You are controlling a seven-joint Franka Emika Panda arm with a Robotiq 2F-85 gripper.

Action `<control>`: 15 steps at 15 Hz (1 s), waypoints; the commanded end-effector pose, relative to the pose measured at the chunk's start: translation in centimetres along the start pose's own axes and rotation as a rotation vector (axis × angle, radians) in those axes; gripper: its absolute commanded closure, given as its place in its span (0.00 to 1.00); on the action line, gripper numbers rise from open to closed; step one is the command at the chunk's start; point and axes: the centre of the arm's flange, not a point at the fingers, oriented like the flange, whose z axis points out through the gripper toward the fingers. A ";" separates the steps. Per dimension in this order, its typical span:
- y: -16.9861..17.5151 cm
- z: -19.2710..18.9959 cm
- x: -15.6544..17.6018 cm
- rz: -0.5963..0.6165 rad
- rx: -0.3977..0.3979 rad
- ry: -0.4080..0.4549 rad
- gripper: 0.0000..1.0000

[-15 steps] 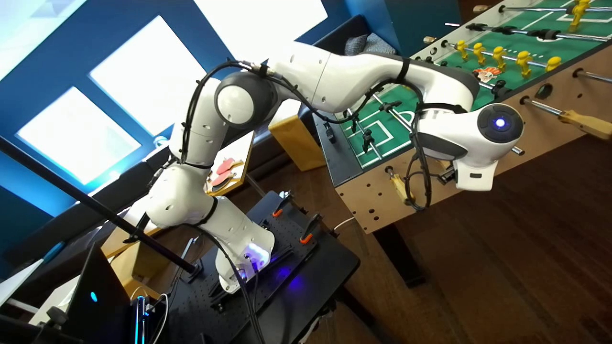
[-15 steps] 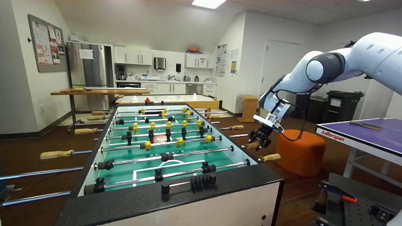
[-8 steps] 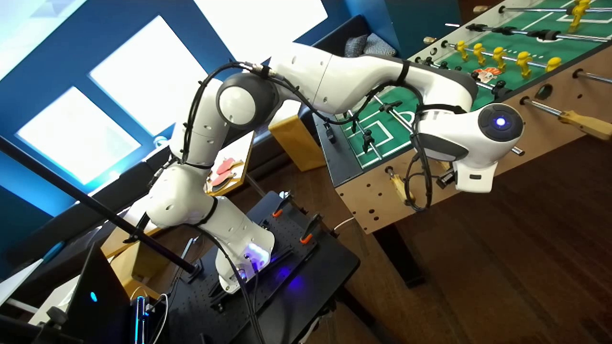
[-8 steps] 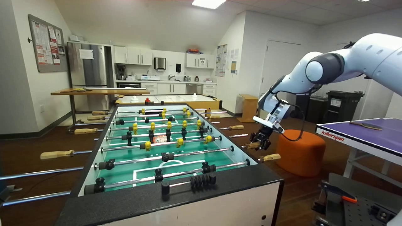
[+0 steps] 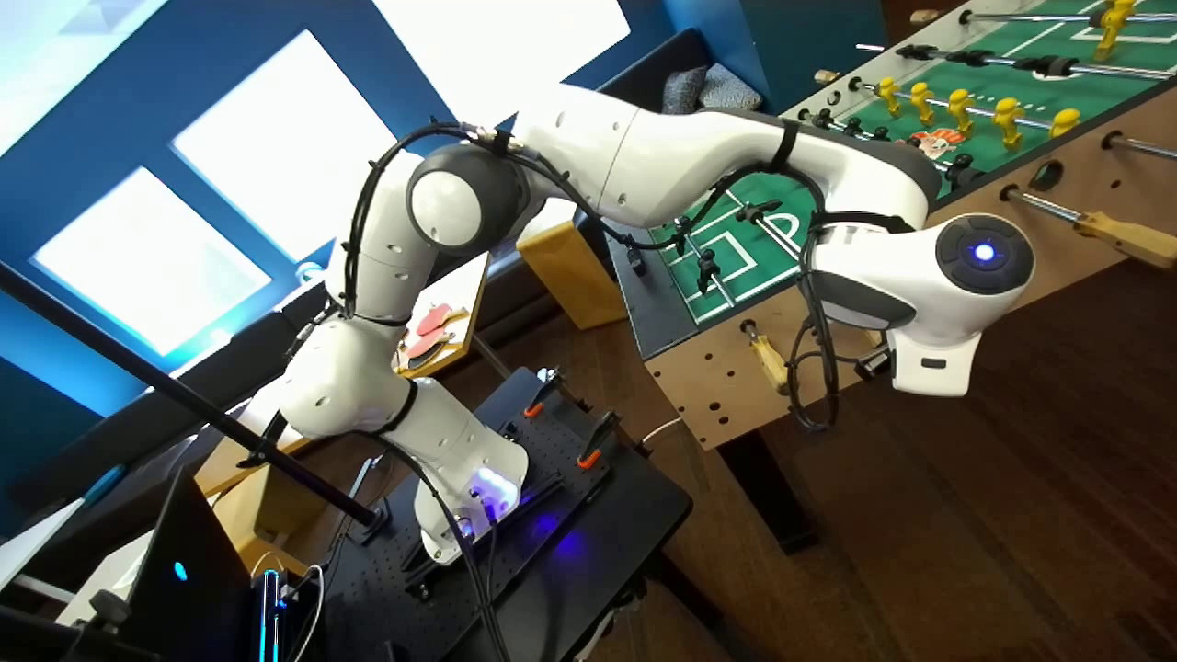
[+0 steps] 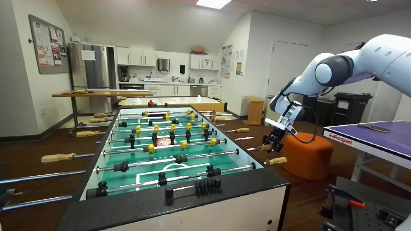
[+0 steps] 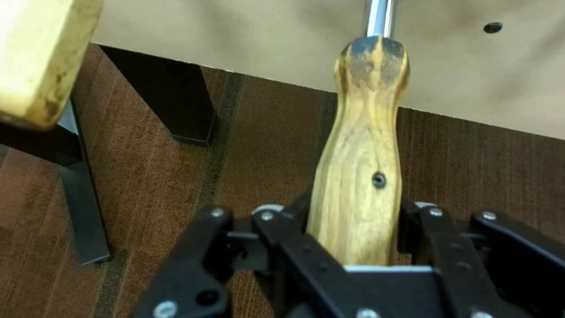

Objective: Pull the third rod to the right

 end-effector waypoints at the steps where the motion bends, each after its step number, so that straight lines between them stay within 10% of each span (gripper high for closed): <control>1: 2.2 -4.1 3.6 0.014 0.028 -0.006 0.91; 15: 7.7 -10.7 12.9 0.116 0.140 -0.024 0.91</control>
